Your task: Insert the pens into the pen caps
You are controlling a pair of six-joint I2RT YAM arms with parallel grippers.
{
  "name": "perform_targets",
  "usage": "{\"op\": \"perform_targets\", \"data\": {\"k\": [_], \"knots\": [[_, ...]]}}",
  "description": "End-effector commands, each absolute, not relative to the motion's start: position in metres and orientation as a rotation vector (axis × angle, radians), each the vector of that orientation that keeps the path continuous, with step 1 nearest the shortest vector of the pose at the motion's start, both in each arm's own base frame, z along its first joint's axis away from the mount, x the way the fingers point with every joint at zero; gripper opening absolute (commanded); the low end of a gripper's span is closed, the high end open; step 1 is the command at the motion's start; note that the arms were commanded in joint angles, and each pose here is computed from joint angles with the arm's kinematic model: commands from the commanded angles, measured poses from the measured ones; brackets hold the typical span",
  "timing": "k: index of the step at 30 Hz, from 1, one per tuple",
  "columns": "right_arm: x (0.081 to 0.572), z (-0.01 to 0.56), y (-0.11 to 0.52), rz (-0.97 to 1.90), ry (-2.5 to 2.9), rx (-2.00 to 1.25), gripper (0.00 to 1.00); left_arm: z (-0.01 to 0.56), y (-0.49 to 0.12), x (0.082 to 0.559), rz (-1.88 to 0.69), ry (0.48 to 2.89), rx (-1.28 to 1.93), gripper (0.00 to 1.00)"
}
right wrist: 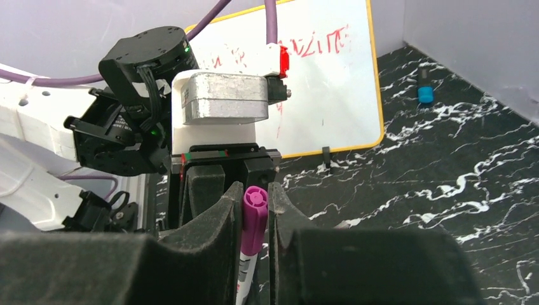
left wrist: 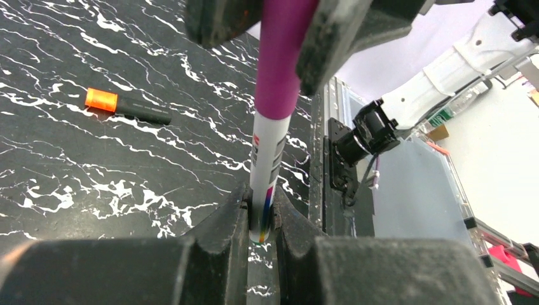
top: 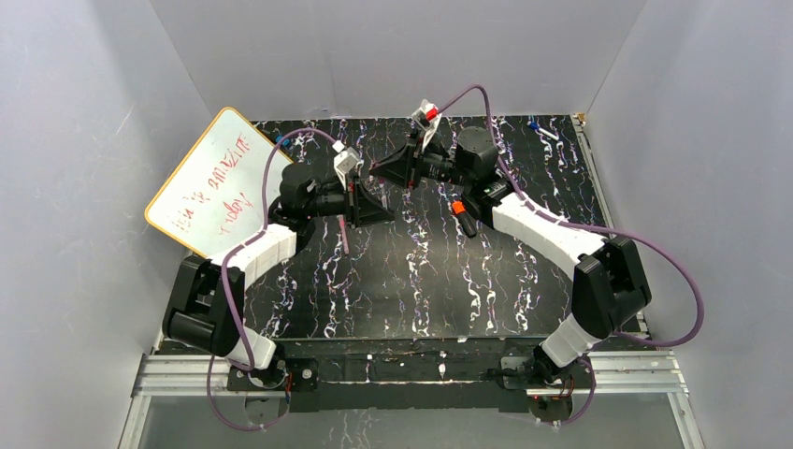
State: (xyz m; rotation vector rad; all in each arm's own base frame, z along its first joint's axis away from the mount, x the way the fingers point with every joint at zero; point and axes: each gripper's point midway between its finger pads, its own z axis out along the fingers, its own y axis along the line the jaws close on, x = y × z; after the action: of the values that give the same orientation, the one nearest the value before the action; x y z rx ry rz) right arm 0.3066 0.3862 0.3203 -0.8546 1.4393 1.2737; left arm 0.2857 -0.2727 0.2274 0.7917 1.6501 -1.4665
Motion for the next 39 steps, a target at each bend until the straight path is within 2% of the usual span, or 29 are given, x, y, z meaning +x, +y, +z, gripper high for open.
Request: {"op": "perform_targets", "data": {"k": [1,16,39], "knots": [[0.247,0.243,0.392,1.41,1.669,-1.04,0.01,0.321,-0.246,0.328,-1.279,1.391,0.767,0.0],[0.233,0.211,0.392,1.435,1.751,-1.075,0.01,0.365,-0.238,0.325,-1.241,1.295,0.795,0.0],[0.188,0.154,0.4,1.501,1.893,-1.161,0.01,0.423,-0.218,0.328,-1.135,1.153,0.75,0.0]]}}
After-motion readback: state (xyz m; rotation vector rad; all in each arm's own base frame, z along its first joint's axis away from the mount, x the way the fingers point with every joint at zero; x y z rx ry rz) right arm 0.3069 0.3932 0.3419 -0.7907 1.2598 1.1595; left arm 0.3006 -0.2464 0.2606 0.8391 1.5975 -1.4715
